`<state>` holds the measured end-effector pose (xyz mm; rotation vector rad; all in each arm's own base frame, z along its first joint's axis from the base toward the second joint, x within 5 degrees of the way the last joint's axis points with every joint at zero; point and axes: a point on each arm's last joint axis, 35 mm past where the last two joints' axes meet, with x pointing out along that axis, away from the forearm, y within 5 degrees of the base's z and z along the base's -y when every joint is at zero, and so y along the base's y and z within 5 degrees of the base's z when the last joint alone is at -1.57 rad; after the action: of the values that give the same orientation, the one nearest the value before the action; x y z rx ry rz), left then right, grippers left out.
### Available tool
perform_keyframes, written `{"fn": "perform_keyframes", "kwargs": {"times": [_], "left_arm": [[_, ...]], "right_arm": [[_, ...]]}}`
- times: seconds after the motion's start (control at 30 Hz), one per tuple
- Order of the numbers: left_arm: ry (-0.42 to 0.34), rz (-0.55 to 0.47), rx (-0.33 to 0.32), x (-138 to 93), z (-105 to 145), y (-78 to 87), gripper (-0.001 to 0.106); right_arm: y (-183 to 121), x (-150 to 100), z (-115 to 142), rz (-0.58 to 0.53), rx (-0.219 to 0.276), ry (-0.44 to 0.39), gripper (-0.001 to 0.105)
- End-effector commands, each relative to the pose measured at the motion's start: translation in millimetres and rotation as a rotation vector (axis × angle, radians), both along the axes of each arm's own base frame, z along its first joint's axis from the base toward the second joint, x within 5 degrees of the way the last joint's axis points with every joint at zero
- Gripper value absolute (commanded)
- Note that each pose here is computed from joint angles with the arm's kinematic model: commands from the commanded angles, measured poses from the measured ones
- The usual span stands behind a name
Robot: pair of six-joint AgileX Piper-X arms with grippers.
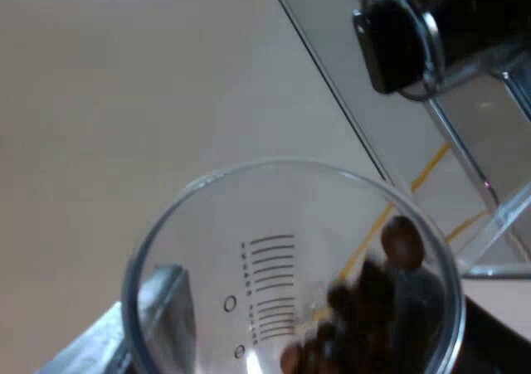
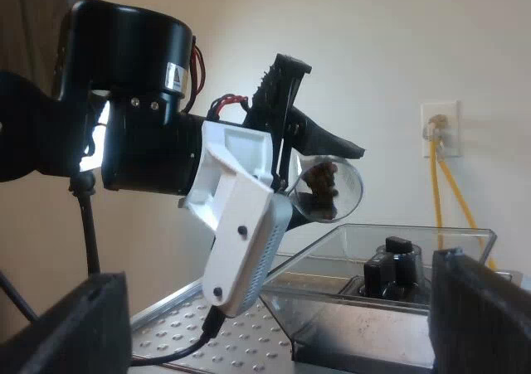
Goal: Pour the beans into the coffee machine
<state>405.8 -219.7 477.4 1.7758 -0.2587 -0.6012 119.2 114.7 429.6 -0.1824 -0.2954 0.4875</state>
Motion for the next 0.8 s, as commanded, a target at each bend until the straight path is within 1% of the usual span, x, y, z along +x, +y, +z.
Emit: {"fn": "perform_keyframes", "kwargs": {"times": [0.03,0.1,0.23,0.7,0.8], "left_arm": [[-0.04,-0.017,0.022,-1.8,4.9,-0.4,0.028],[-0.058,-0.027,0.054,-1.8,4.9,-0.4,0.028],[-0.07,-0.033,0.075,-1.8,4.9,-0.4,0.028],[-0.07,-0.032,0.07,-3.4,6.9,0.5,0.028],[-0.063,-0.026,0.046,-6.0,10.3,1.9,0.028]], "right_arm": [[-2.5,-3.1,4.8,0.008,0.009,-0.021,0.079],[-2.5,-3.1,4.8,0.008,0.009,-0.021,0.079],[-2.5,-3.1,4.8,0.008,0.009,-0.021,0.079],[-2.5,-3.1,4.8,0.008,0.009,-0.021,0.079],[-2.5,-3.1,4.8,0.008,0.009,-0.021,0.079]]}}
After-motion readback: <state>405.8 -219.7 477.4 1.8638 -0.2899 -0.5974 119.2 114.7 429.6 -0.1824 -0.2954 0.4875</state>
